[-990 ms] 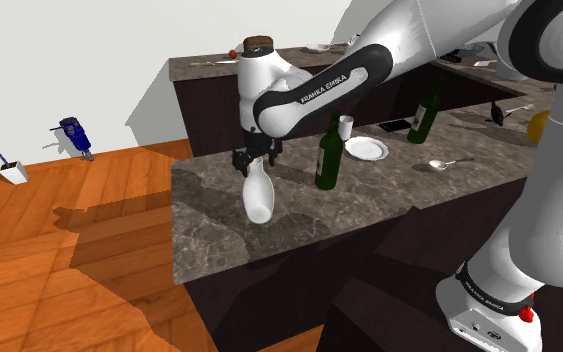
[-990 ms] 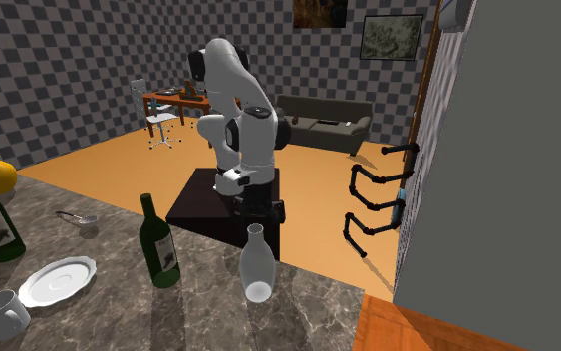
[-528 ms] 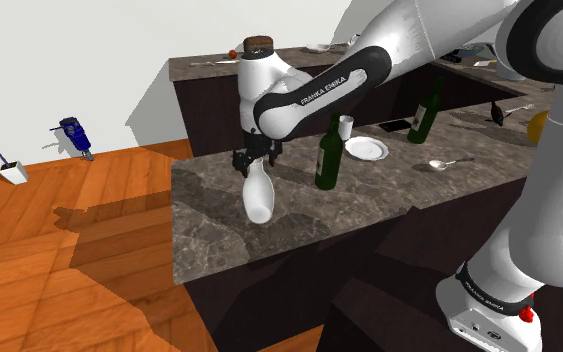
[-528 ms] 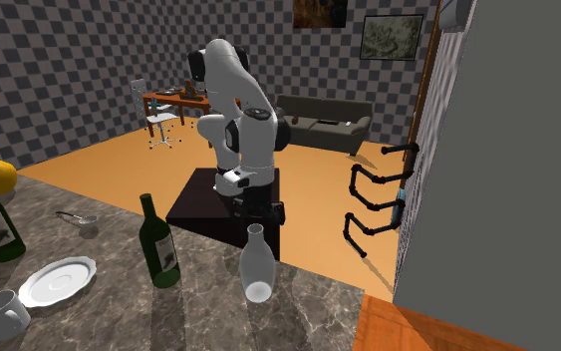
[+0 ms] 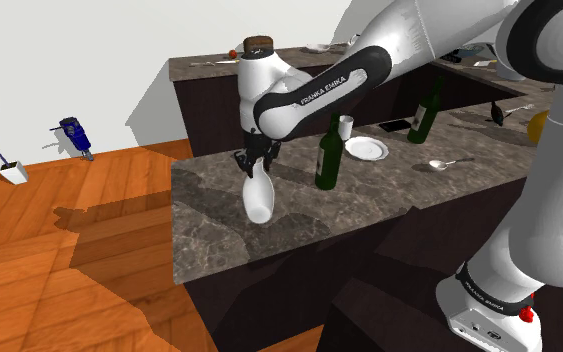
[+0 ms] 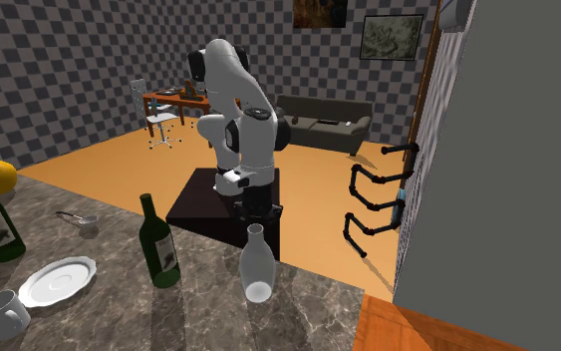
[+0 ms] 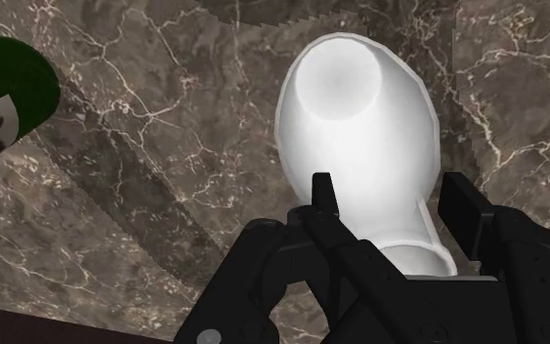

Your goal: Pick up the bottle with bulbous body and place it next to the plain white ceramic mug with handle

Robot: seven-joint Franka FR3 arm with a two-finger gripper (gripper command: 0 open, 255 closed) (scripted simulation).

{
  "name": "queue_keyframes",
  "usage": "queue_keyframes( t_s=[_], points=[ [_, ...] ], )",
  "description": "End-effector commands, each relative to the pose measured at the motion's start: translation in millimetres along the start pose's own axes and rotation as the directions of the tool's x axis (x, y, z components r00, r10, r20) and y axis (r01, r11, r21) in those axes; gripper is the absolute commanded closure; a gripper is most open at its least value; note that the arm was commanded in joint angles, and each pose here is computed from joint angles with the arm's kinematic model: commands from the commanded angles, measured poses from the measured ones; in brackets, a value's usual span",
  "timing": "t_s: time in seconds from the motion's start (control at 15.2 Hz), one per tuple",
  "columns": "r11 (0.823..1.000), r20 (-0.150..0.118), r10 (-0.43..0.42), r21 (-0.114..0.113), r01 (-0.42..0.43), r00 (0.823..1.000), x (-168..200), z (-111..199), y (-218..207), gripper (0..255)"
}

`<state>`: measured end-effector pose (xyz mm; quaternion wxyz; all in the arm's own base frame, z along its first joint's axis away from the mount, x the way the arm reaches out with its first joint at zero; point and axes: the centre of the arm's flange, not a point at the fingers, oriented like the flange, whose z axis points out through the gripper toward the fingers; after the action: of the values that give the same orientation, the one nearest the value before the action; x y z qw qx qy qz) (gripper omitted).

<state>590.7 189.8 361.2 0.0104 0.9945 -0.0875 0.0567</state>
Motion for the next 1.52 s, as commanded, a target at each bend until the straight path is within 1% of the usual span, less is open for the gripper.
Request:
queue_keyframes(
  t_s=[0.0, 0.07, 1.45],
  points=[
    [1.0, 0.001, 0.0, 0.0, 0.0, 1.0, 0, 0, 0, 255],
    [1.0, 0.0, 0.0, 0.0, 0.0, 1.0, 0, 0, 0, 255],
    [1.0, 0.0, 0.0, 0.0, 0.0, 1.0, 13, -110, 1, 255]
  ],
)
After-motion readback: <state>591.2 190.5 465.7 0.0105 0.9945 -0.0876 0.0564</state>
